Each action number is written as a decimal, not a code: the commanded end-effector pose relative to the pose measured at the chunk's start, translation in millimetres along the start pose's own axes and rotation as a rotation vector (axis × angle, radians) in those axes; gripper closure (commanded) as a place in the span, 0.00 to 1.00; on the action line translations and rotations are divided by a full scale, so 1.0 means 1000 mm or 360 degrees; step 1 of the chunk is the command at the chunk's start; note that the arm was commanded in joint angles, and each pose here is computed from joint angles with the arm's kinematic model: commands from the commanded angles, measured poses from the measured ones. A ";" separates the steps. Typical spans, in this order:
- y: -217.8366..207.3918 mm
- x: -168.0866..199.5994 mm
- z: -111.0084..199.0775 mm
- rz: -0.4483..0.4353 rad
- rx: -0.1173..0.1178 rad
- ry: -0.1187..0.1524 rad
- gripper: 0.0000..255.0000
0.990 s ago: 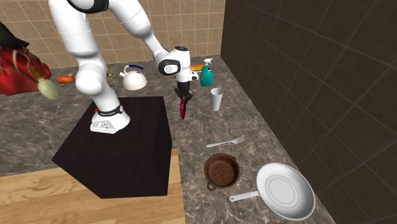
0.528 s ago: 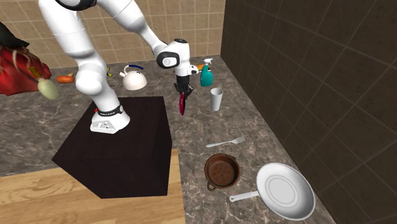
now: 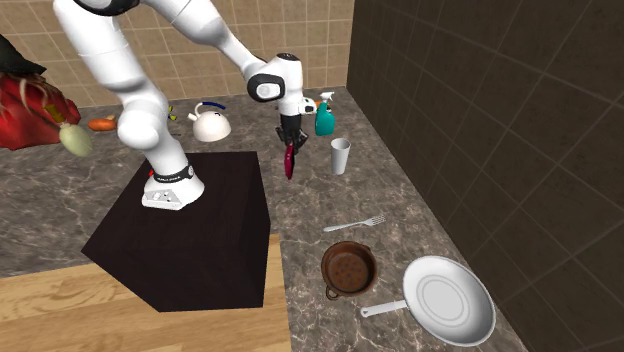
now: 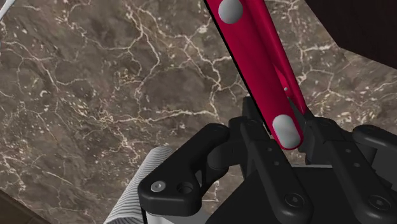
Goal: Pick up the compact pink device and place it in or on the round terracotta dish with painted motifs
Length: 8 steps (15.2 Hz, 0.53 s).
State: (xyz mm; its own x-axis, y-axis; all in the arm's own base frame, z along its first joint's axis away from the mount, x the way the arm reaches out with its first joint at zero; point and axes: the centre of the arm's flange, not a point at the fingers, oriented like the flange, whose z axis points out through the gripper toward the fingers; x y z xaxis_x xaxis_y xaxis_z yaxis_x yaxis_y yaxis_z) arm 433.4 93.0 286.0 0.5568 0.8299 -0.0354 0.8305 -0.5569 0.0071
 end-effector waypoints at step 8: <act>0.100 -0.061 -0.003 -0.0001 0.0000 0.0000 1.00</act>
State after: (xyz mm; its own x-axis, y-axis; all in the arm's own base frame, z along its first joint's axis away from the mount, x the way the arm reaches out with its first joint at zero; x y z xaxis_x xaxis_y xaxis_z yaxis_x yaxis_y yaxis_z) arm 475.0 0.9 292.1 0.5572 0.8296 -0.0355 0.8302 -0.5574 0.0067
